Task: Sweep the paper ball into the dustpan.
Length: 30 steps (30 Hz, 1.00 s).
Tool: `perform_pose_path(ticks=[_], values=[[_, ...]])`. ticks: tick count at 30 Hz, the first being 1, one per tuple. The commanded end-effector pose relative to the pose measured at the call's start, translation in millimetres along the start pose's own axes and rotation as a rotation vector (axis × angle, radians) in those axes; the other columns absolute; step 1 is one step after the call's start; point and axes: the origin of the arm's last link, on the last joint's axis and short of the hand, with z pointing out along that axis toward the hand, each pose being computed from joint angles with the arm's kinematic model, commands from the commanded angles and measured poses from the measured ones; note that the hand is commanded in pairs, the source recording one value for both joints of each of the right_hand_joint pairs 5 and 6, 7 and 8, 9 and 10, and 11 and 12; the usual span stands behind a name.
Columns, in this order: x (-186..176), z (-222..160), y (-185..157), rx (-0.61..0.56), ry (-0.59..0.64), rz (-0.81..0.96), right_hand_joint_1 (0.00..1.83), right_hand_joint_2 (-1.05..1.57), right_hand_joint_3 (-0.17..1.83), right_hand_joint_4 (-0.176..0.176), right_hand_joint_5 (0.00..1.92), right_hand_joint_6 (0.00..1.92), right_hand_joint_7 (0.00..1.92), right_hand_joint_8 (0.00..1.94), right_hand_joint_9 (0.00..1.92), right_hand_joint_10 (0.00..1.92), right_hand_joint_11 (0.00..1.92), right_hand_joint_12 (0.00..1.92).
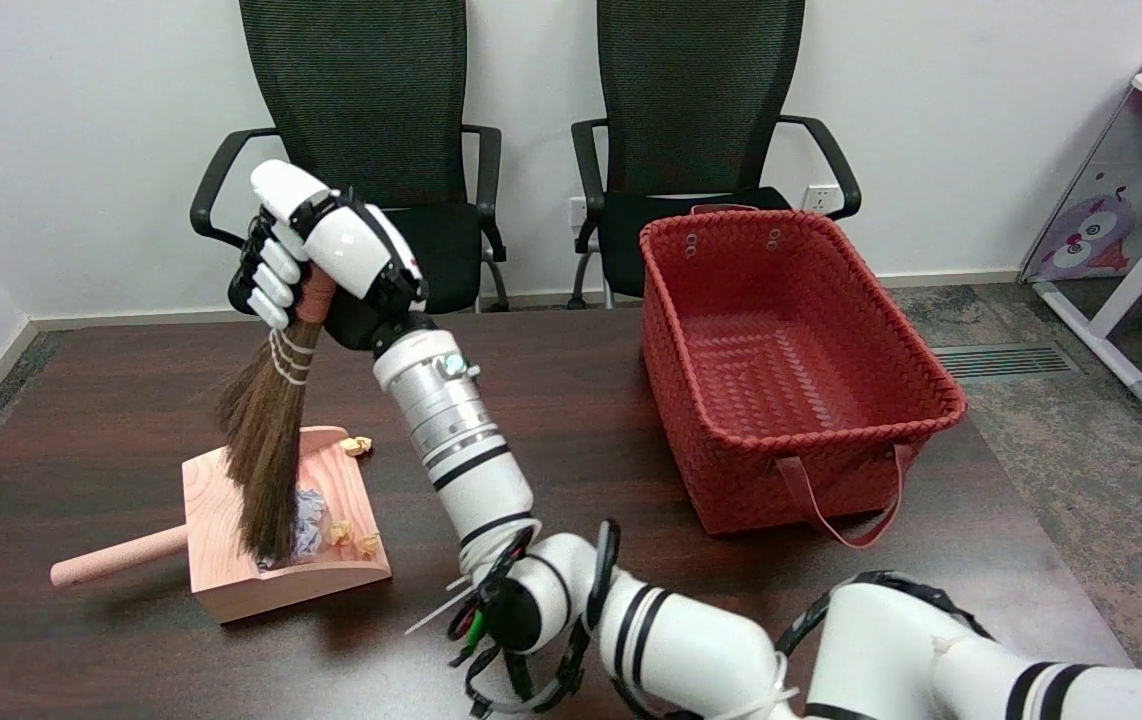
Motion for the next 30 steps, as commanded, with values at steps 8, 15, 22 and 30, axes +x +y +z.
perform_pose_path(ticks=[8, 15, 22, 30], values=[[54.5, 37.2, -56.1, -0.231, -0.195, -0.528, 0.7, 1.57, 1.31, 0.038, 1.92, 1.92, 1.92, 1.92, 1.92, 1.92, 1.92, 1.92], [69.9, 56.4, -34.3, -0.318, -0.224, -0.685, 0.73, 1.57, 1.39, 0.031, 1.92, 1.92, 1.92, 1.92, 1.92, 1.92, 1.92, 1.92], [79.5, 68.2, -16.3, -0.361, -0.25, -0.824, 0.75, 1.55, 1.51, 0.023, 1.92, 1.92, 1.92, 1.92, 1.92, 1.92, 1.92, 1.92], [67.2, 68.0, 7.8, -0.424, -0.346, -0.956, 0.75, 1.5, 1.7, 0.021, 1.92, 1.92, 1.92, 1.92, 1.92, 1.92, 1.92, 1.92]])
